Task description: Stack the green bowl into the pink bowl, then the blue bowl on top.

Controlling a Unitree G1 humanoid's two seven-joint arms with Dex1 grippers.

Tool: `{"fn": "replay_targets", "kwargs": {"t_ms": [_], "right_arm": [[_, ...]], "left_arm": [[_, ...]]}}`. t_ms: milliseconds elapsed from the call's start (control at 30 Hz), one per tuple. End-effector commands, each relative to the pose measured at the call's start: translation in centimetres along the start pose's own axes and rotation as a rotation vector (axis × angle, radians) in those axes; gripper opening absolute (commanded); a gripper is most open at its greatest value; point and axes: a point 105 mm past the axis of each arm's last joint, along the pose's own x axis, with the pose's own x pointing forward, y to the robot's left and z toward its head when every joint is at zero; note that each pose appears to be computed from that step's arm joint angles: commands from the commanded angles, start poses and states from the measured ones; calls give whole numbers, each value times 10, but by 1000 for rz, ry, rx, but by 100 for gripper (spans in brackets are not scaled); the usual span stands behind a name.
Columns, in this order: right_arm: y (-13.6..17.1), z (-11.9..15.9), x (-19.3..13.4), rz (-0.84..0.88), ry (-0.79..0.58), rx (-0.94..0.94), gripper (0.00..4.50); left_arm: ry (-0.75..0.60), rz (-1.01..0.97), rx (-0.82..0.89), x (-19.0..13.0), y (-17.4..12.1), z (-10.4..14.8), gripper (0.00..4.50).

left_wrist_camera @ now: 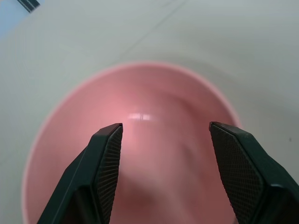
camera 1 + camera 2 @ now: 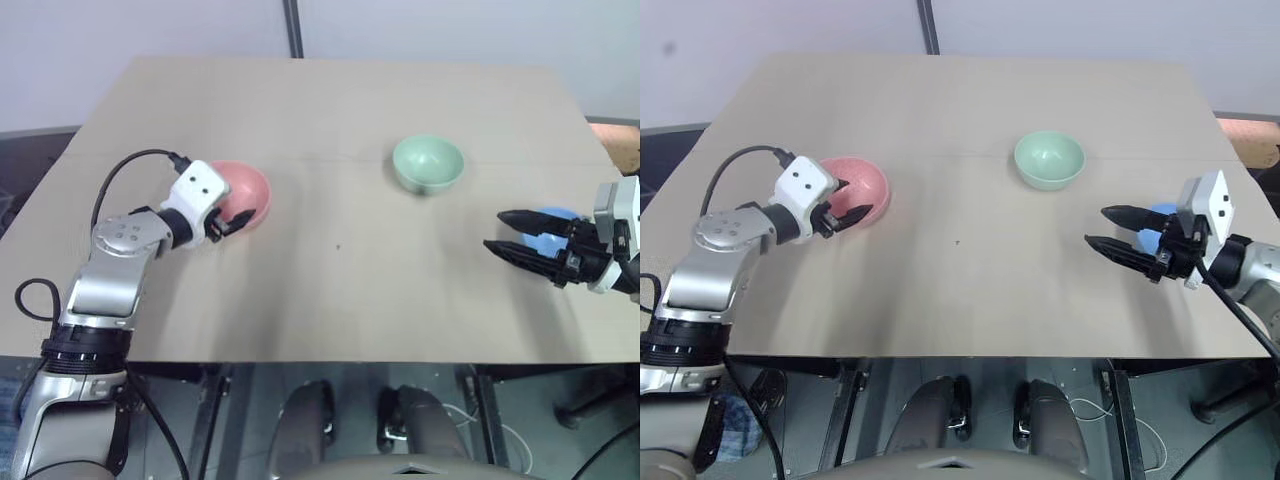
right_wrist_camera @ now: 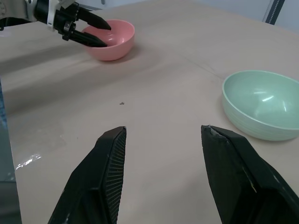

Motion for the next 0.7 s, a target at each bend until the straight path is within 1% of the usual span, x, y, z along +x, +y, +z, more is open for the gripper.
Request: {"fn": "replay_targets", "kwargs": {"t_ms": [33, 200, 333, 467, 700], "right_arm": [[1, 12, -4, -16, -27, -61, 280], [-2, 11, -4, -23, -27, -62, 280], [-2, 10, -1, -25, -25, -65, 280], [-2, 8, 0, -23, -21, -70, 280], [-3, 8, 0, -29, -16, -73, 280]], "left_arm": [[-104, 46, -1, -7, 15, 23, 314], [-169, 32, -14, -6, 10, 37, 314], [-162, 5, -24, -3, 2, 34, 314], [-100, -45, -23, -2, -12, 18, 314], [24, -55, -26, -2, -16, -6, 314]]}}
